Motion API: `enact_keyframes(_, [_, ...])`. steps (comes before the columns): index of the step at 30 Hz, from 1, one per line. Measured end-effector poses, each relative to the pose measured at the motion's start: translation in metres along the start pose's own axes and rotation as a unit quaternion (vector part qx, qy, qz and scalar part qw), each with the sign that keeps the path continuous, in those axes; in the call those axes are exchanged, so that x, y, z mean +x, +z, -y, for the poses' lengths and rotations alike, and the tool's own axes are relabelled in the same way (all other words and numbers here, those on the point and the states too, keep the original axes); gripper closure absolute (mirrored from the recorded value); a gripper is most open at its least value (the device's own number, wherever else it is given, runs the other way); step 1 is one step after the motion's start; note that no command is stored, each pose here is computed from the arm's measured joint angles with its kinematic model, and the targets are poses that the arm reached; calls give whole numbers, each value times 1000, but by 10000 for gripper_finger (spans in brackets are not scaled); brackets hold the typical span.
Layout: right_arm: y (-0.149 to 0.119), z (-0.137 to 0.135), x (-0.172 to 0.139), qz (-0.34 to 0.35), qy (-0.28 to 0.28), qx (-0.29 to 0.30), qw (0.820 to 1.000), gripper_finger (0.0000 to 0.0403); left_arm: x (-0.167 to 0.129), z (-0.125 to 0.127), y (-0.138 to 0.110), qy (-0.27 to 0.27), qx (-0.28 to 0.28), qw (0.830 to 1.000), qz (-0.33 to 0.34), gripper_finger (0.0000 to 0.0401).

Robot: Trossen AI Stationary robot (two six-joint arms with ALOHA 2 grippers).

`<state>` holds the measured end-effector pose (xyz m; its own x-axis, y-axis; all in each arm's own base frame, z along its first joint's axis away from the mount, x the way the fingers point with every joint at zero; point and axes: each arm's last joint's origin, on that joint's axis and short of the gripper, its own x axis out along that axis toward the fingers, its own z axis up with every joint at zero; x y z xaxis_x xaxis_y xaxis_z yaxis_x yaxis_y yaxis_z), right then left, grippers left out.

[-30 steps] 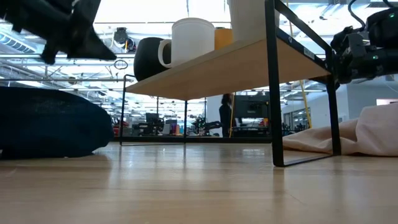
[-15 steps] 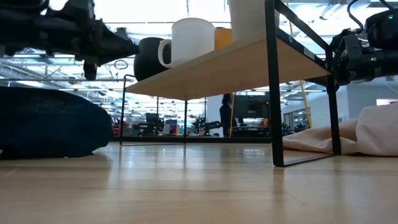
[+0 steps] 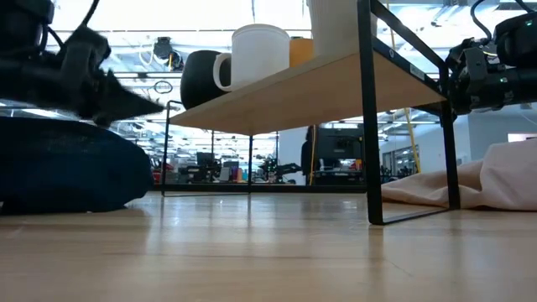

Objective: Stack small to large cups/mugs on shelf
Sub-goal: Return to Home Position

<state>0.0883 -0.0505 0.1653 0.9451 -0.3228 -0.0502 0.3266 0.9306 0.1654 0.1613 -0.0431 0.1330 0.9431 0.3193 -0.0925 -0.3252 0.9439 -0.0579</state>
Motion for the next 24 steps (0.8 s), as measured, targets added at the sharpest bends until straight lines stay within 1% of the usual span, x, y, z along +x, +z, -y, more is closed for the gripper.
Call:
enact_keyframes(2, [0, 0, 0, 0, 0, 0, 1000, 403, -2, -3, -11, 4, 17, 999, -40, 399])
enact_keyframes(3, [0, 0, 0, 0, 0, 0, 1000, 403, -2, -4, -16, 12, 16, 998, -61, 397])
enact_keyframes(6, [0, 0, 0, 2, 1, -1, 1000, 403, -4, -7, -22, 44, -33, 995, -83, 388])
enact_keyframes(8, [0, 0, 0, 2, 1, -1, 1000, 403, -4, -9, -25, 58, -40, 993, -92, 383])
enact_keyframes(13, [1, 0, 0, 3, 2, -1, 1000, 403, -4, -9, -26, 52, -12, 994, -100, 387])
enact_keyframes(18, [1, 0, 0, 3, 2, -1, 1000, 403, -4, -8, -26, 45, -13, 994, -102, 399])
enact_keyframes(20, [1, 0, 0, 3, 2, -1, 1000, 403, -4, -8, -26, 45, -12, 994, -102, 397])
enact_keyframes(24, [1, 0, 0, 4, 2, -1, 1000, 403, -4, -8, -26, 44, -11, 994, -102, 381])
